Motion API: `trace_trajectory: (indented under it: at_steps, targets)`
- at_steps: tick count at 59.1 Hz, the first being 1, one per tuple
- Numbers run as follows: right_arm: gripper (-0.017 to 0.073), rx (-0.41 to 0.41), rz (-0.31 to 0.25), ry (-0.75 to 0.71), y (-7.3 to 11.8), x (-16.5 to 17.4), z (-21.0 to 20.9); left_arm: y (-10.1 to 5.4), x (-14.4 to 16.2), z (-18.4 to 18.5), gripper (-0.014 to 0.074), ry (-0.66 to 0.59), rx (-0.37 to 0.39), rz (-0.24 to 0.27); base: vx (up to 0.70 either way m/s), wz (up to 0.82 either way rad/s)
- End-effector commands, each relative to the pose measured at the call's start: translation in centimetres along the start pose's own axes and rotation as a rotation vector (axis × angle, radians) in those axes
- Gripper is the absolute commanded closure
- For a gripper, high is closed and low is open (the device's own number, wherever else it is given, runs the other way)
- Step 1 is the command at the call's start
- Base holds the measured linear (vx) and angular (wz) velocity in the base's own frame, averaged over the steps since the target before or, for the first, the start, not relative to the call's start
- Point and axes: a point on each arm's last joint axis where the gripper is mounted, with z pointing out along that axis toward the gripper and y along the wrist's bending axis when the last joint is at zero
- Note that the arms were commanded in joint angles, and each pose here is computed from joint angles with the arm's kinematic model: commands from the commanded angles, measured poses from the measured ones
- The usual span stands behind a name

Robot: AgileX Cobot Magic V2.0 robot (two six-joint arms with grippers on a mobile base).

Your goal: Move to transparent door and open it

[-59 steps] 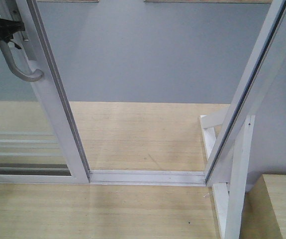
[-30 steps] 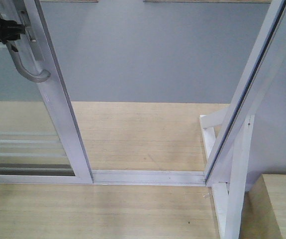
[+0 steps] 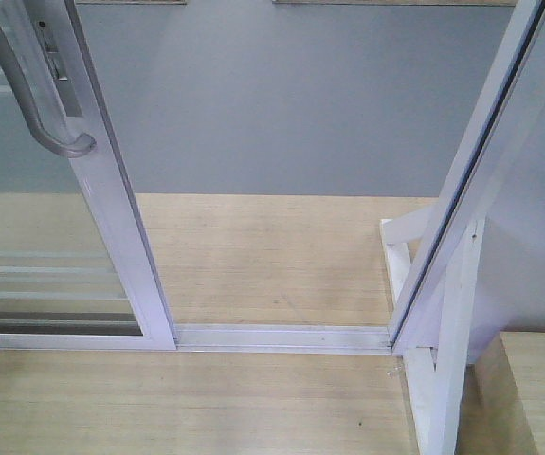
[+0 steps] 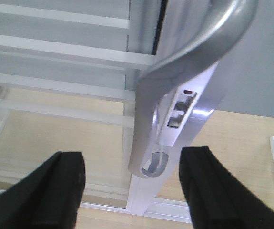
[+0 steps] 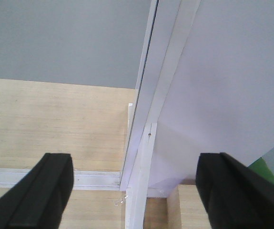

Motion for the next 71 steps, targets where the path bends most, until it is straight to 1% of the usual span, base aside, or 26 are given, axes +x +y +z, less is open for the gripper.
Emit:
trace_trajectory:
  at_steps: [1,6,10,16,21,26,38,48,55,71]
  targets:
    - [-0.0022,0.006,-0.012,-0.108,-0.2,-1.5,-0.7,-0.9,-1.0,-3.8,0.0073,-0.181,0.045,0.012,0.0,0.0]
    - [-0.0022,0.006,-0.012,-0.108,-0.2,-1.5,-0.7,-1.3,0.6,-5.0,0.0073,-0.207,0.059,0.035,0.0,0.0]
    - [-0.0022,0.006,-0.012,-0.108,-0.2,-1.5,-0.7,-1.4,2.5,-5.8,0.0073,-0.204,0.066,0.04,0.0,0.0]
    - [-0.0022,0.006,-0.012,-0.108,-0.2,-1.5,-0.7,-1.1,5.5,-6.9,0.0073,-0.206,0.066,0.039,0.0,0.0]
    - [-0.0022,0.007,-0.014,-0.108,-0.2,-1.5,-0.7,-0.8,7.7,-8.6,0.0073,-0.238,0.067,0.04,0.0,0.0]
    - [-0.0022,0.007,-0.014,-0.108,-0.2,-1.5,-0.7,-0.5,10.0,-9.8,0.0073,-0.241,0.066,0.052,0.0,0.0]
    - [-0.0022,0.007,-0.014,-0.108,-0.2,-1.5,-0.7,0.1,14.0,-12.4,0.0073,-0.258,0.064,0.072,0.0,0.0]
    - [-0.0022,0.01,-0.017,-0.104,-0.2,-1.4,-0.7,0.3,15.6,-13.5,0.0073,-0.271,0.065,0.071,0.0,0.0]
    - [-0.0022,0.01,-0.017,-0.104,-0.2,-1.4,-0.7,0.3,16.0,-14.1,0.0073,-0.253,0.064,0.072,0.0,0.0]
    - [-0.0022,0.01,-0.017,-0.104,-0.2,-1.4,-0.7,0.4,16.2,-13.9,0.0073,-0.229,0.063,0.073,0.0,0.0]
